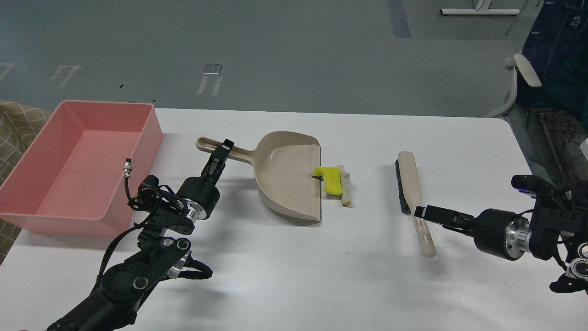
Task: Sweep and dump garbage into bin
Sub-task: 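Reach the right gripper to the wooden brush handle and grasp it, then sweep the sponge into the dustpan with the brush in the right gripper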
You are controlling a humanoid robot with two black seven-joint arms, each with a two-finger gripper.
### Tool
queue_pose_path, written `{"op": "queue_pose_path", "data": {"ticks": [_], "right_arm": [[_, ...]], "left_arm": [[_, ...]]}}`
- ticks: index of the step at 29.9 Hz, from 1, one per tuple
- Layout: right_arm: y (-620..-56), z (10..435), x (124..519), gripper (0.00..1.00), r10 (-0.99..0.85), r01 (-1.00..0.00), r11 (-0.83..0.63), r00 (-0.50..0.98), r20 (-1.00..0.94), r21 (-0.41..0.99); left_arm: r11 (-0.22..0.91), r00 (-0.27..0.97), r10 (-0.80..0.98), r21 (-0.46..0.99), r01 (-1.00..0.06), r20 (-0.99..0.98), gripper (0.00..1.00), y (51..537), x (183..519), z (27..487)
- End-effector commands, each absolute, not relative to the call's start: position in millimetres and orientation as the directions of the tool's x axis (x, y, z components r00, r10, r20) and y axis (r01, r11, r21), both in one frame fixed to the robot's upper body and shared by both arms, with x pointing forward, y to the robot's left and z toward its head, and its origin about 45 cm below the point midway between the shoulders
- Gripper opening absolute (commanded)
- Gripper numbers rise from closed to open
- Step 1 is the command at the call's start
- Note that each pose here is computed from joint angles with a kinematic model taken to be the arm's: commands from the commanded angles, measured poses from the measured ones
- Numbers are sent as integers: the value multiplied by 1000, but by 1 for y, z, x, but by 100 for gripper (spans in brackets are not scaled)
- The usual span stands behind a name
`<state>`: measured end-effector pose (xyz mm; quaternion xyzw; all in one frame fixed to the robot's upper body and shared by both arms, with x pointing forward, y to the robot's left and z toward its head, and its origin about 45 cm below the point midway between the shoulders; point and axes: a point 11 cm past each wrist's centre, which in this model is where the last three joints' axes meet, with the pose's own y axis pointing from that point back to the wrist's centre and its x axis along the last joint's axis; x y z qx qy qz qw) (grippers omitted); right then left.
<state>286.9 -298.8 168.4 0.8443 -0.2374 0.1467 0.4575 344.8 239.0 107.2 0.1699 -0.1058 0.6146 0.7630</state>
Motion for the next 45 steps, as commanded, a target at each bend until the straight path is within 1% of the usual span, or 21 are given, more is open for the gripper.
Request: {"op": "queue_pose_path", "data": {"ticks": [1, 5, 22, 25, 32, 34, 36, 37, 45], "right_arm": [[-298, 168, 287, 78, -264, -534, -468, 845, 465, 704], [-297, 168, 287, 70, -266, -533, -470, 845, 463, 703], [-286, 162, 285, 69, -270, -522, -485, 853, 447, 702], [-283, 157, 282, 63, -262, -508, -486, 861, 435, 712], [-279, 154, 280, 60, -258, -498, -486, 867, 426, 719], [-279, 154, 280, 57, -258, -499, -486, 866, 428, 718], [-279, 154, 280, 55, -259, -500, -486, 866, 429, 717], [-279, 154, 281, 53, -257, -500, -485, 866, 429, 718], [-279, 154, 281, 48, -259, -501, -480, 865, 429, 720]], "left_arm": [[187, 222, 902, 127, -974, 371, 0, 239, 346, 108], [187, 222, 902, 127, -974, 371, 0, 239, 346, 108], [188, 222, 901, 126, -974, 372, 0, 239, 345, 108], [188, 222, 901, 126, -974, 372, 0, 239, 345, 108], [188, 222, 901, 125, -974, 372, 0, 239, 346, 108], [188, 222, 901, 125, -974, 372, 0, 239, 346, 108], [188, 222, 901, 125, -974, 372, 0, 239, 346, 108], [188, 222, 901, 125, -974, 372, 0, 239, 346, 108], [189, 222, 901, 123, -974, 373, 0, 238, 346, 109]]}}
